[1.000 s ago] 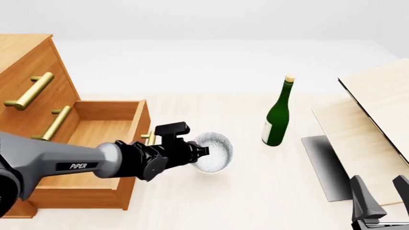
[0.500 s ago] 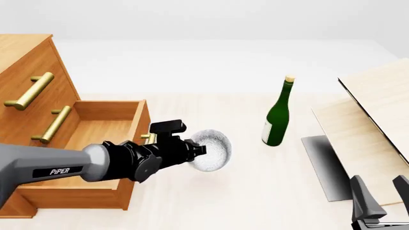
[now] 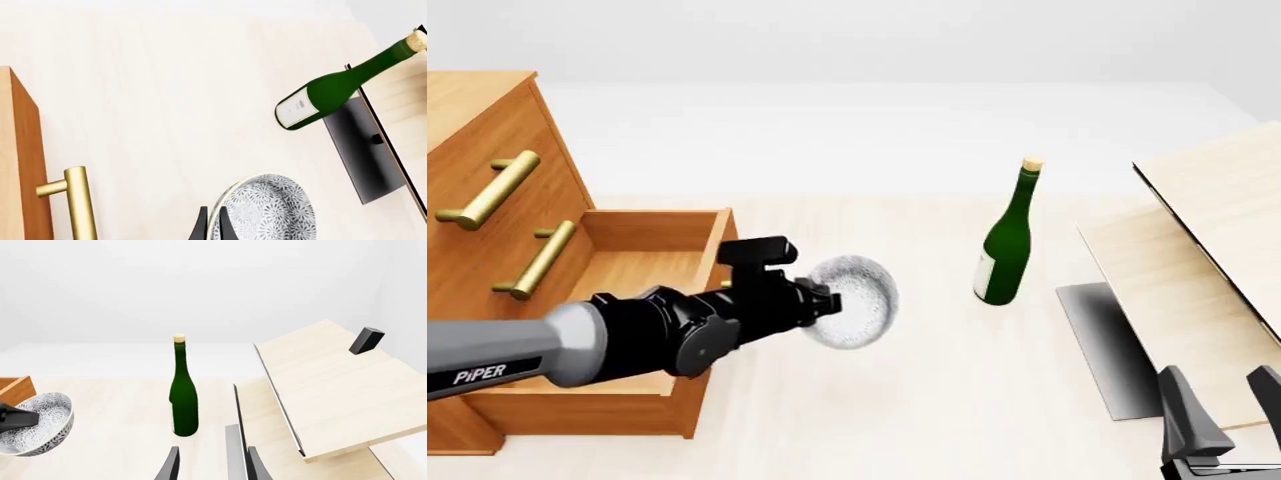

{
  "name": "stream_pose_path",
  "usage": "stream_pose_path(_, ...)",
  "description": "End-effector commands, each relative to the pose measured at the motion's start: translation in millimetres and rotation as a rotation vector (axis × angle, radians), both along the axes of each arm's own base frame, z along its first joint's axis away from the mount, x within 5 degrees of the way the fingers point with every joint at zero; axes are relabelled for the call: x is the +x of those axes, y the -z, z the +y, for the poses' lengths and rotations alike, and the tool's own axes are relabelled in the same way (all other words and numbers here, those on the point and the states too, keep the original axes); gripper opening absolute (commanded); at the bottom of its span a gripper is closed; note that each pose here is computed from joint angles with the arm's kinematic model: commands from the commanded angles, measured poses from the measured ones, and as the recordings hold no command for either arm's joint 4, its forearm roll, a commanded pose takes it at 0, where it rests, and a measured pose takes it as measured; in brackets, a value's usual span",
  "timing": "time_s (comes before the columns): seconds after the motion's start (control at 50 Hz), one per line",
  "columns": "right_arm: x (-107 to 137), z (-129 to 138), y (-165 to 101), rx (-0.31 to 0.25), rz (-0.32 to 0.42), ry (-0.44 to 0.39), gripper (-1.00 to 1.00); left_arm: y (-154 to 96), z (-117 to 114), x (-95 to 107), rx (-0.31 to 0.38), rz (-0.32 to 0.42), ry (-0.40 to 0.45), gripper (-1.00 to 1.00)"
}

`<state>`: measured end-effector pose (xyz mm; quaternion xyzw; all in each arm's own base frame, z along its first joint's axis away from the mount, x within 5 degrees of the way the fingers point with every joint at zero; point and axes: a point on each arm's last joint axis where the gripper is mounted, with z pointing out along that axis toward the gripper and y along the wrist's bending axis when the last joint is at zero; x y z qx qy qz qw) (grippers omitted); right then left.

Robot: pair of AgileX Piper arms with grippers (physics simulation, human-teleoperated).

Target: Put the bowl in the bottom drawer of the cabinet and close it.

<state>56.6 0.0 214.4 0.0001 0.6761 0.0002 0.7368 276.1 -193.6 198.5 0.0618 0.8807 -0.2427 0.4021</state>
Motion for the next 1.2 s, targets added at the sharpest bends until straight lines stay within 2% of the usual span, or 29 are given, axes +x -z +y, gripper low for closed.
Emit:
stream_pose_path(0.02,0.0,0.0,0.0,0.0,0.0,0.0,1.0,-13.0,7.4,-3.3,-0.004,-0.034,-0.004,-1.0)
stream_pose_path(0.54,0.0,0.0,0.0,0.0,0.0,0.0,1.0,-40.1,33.3,-17.7,0.008,-0.108,-0.017,-1.0)
stream_pose_path(0.9,0.0,0.0,0.0,0.0,0.0,0.0,1.0,-50.5,48.6,-26.8,0.018,-0.139,-0.033,-1.0)
stream_pose_path(1.2,0.0,0.0,0.0,0.0,0.0,0.0,1.0,-61.1,70.8,-30.6,0.036,-0.172,-0.079,-1.0)
